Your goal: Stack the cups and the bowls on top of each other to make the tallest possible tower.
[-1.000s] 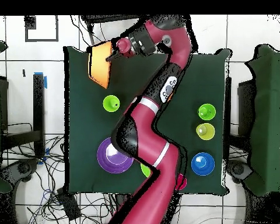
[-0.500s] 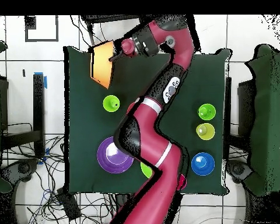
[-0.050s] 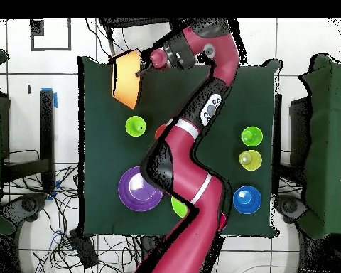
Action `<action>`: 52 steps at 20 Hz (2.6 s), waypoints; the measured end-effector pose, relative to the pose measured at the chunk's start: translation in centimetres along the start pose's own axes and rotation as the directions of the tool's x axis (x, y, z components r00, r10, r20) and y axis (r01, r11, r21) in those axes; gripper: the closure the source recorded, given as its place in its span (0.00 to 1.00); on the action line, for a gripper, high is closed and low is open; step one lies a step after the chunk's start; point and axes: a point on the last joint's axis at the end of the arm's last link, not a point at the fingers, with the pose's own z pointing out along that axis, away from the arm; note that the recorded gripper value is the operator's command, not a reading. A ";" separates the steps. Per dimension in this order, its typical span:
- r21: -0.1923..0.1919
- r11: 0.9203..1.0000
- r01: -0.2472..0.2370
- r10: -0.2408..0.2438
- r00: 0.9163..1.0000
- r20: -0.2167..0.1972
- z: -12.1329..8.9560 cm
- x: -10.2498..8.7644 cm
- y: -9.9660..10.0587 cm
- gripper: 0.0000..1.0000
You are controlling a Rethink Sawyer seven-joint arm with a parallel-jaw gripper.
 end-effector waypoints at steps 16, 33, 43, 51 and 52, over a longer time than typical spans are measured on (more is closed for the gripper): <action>0.107 0.994 -0.025 0.021 0.999 0.030 -3.2 0.8 -0.8 1.00; 0.294 0.955 -0.033 -0.010 0.990 0.144 -6.1 -0.4 -1.4 1.00; 0.395 0.918 -0.045 -0.040 0.978 0.205 -7.1 -1.4 -2.0 1.00; 0.465 0.883 -0.064 -0.061 0.967 0.248 -7.6 -2.0 -3.0 0.00; 0.471 0.879 -0.066 -0.062 0.966 0.253 -7.7 -2.1 -3.2 0.00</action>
